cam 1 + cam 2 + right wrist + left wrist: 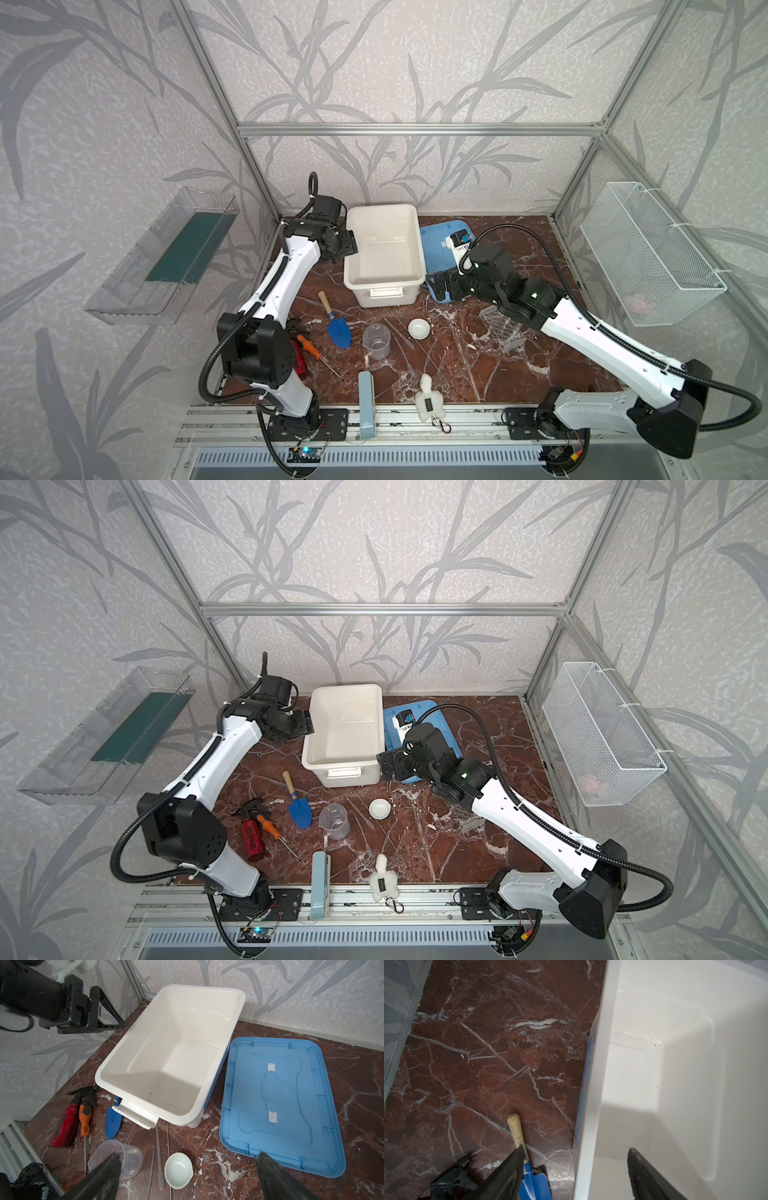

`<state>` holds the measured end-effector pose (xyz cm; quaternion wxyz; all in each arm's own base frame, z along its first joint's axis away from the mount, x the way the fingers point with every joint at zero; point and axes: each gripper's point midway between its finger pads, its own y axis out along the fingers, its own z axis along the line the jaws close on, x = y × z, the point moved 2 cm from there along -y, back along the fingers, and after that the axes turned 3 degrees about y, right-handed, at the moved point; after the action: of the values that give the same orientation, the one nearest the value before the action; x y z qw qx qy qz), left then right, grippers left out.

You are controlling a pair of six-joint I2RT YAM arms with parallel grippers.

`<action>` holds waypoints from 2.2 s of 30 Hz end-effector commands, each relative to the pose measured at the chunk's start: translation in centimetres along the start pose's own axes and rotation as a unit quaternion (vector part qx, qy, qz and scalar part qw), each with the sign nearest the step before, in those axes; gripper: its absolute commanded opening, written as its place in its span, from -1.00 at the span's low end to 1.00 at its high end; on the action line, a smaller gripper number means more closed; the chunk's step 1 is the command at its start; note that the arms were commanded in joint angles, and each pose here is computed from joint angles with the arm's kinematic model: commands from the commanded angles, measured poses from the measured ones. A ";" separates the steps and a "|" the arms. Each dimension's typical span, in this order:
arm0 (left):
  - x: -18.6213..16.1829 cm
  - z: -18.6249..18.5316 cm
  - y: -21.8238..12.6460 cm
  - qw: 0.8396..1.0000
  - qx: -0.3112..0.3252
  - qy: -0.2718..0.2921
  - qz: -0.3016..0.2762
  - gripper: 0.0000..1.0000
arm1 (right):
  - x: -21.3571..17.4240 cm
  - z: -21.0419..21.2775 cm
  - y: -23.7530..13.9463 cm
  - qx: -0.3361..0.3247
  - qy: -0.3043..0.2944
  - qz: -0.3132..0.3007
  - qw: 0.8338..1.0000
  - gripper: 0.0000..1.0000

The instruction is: Organize the chemistry lab equipment

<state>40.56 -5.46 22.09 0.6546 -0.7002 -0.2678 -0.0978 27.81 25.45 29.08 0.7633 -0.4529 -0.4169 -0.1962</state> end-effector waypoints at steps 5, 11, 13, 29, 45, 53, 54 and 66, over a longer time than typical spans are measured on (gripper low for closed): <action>1.2 -0.3 1.9 1.000 0.022 -0.006 0.008 0.20 | -0.9 0.9 1.7 0.023 0.019 0.013 0.999 0.98; 1.4 -0.4 3.8 0.998 0.039 -0.011 0.040 -0.01 | -1.4 0.6 1.7 0.022 0.022 0.010 0.999 0.98; 1.3 -0.7 4.1 0.998 0.040 -0.013 0.054 -0.06 | -1.6 0.4 1.6 0.018 0.020 0.010 1.000 0.98; 2.0 0.3 3.8 0.994 0.056 -0.084 0.042 -0.58 | -3.8 6.3 2.7 0.162 -0.035 0.053 0.985 1.00; 0.7 0.9 2.5 0.959 -0.033 -0.279 -0.034 -0.60 | -4.9 7.5 5.9 0.142 -0.016 0.087 0.986 1.00; -0.2 2.3 1.6 0.909 -0.064 -0.397 -0.109 -0.60 | -5.0 8.0 6.9 0.150 0.007 0.089 0.985 1.00; -0.3 2.3 1.7 0.901 -0.077 -0.411 -0.117 -0.60 | -5.0 7.9 7.0 0.146 0.007 0.090 0.985 1.00; -1.2 2.5 -0.1 0.851 -0.080 -0.484 -0.191 -0.47 | -5.5 7.1 7.1 0.127 0.007 0.091 0.988 1.00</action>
<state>39.15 -3.95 18.84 0.4060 -0.6730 -0.6067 0.1189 25.97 34.58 21.76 0.8328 -0.3920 -0.3859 -0.0620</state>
